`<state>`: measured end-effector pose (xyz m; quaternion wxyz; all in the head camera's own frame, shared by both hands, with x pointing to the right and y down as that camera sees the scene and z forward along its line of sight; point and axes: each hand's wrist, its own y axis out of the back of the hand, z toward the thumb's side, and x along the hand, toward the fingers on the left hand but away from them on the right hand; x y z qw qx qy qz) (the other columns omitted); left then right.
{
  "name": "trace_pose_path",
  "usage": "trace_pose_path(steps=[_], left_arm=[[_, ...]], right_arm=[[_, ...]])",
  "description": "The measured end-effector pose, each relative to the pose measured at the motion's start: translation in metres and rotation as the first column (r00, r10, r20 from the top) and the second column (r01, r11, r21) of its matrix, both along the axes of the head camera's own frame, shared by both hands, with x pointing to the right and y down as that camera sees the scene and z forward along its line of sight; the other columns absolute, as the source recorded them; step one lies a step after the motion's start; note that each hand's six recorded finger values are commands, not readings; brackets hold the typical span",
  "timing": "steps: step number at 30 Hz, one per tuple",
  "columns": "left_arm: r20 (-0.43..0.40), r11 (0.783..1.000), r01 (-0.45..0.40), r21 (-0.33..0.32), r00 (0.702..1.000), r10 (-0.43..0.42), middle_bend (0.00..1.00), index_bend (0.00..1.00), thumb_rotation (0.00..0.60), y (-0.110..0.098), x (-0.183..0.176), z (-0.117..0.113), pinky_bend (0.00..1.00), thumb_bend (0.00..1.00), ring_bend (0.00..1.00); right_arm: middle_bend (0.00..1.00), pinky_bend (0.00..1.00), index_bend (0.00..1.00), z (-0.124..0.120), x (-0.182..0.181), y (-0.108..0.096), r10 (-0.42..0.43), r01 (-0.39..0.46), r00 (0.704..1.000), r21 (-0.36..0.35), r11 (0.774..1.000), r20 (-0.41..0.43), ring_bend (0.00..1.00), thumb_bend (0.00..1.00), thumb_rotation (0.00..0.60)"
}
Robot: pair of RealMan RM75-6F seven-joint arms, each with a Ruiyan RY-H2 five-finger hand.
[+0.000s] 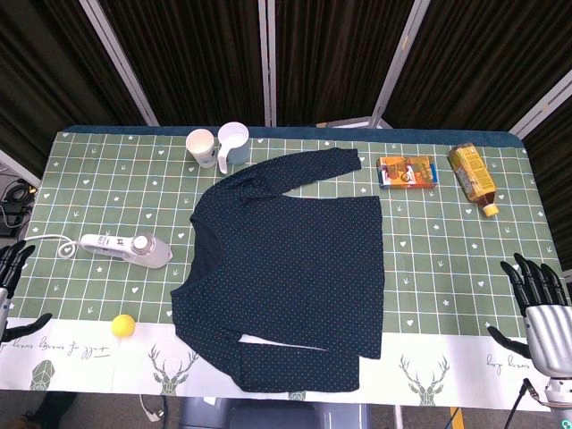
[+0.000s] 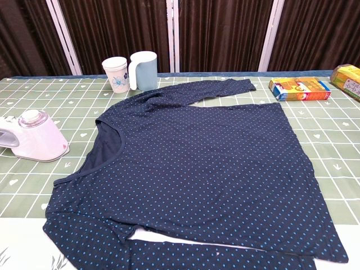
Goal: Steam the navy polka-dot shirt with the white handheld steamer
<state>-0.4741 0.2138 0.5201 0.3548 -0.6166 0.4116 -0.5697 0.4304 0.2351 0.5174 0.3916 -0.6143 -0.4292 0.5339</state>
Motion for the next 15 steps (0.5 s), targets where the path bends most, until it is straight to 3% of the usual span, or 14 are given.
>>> trace_pose_path(steps=[15], left_arm=[[0.005,0.999,-0.017,-0.027,1.000,0.017,0.00,0.00,0.600,-0.007,0.001,0.013,0.00,0.00,0.00]], right_arm=[[0.00,0.00,0.00,-0.001,0.001,0.000,0.010,-0.009,1.000,-0.004,1.000,0.016,0.00,0.00,0.600]])
